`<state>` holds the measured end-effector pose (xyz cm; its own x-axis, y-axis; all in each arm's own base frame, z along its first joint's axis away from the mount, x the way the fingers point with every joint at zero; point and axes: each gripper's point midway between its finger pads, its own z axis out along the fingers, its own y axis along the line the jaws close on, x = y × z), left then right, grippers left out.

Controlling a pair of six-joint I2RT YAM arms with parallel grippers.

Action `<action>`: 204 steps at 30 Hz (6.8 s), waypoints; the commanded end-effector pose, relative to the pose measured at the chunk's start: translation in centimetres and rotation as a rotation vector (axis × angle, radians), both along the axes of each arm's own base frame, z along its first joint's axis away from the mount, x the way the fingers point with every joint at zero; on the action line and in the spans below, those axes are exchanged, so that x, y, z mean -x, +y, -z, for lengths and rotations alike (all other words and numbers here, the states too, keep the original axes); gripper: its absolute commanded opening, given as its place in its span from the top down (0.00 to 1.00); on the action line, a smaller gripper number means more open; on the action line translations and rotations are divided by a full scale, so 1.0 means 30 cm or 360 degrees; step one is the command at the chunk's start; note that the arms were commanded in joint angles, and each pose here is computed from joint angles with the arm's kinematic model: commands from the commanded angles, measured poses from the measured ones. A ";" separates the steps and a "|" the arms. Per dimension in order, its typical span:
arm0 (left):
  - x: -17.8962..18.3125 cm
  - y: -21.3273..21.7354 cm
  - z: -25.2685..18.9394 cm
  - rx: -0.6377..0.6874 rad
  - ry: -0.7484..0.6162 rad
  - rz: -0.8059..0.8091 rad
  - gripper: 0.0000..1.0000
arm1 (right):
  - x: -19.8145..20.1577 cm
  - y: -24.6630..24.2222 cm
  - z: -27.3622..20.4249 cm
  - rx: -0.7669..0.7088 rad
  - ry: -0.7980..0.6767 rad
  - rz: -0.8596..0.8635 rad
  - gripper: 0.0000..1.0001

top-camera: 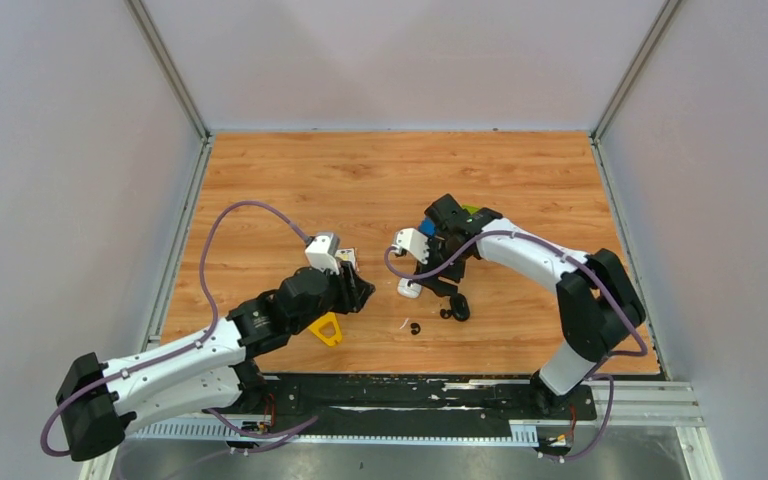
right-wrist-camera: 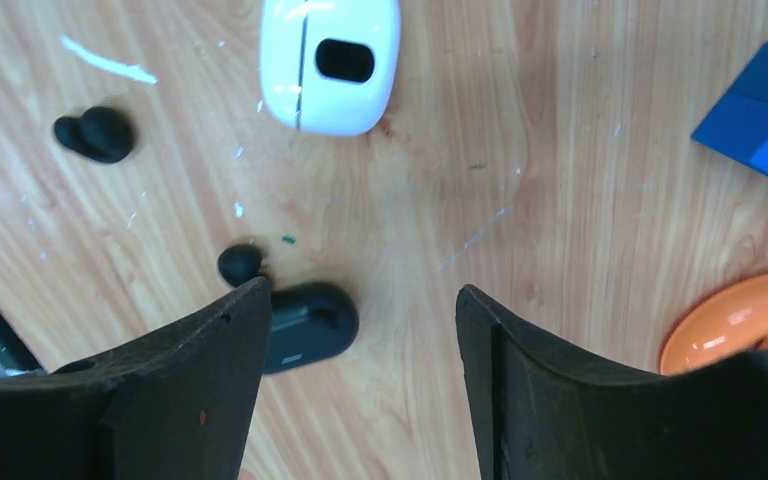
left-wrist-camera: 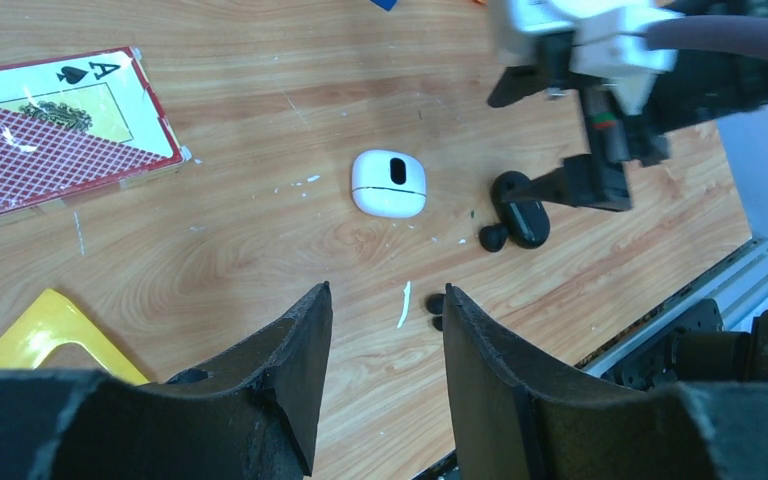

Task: Insert the wireless bluetooth earbuds into the charging case
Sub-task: Pick up the charging case at the center of the board, then open the charging case.

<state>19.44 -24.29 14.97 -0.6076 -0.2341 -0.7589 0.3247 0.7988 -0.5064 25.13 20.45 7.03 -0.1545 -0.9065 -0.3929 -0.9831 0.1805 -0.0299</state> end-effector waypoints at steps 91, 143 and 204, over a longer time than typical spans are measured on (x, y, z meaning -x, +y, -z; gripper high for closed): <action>0.080 -0.313 -0.117 0.0506 -0.0220 0.0542 0.48 | 0.145 -0.141 -0.297 -0.0338 -0.0275 -0.0365 0.70; 0.021 -0.581 -0.236 0.0901 -0.0076 0.0634 0.93 | 0.124 -0.057 -0.486 -0.0554 -0.0372 -0.0443 0.47; 0.298 -0.384 -0.307 0.0393 -0.1295 0.1337 1.00 | 0.260 0.138 -0.563 -0.0933 0.0679 -0.0261 0.48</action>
<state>11.08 -35.59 21.31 -0.0818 -0.1255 -0.9887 0.9878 0.1217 -0.0972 16.79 24.12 22.56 -0.3018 -0.6316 -0.7141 -0.8931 -0.0747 0.4435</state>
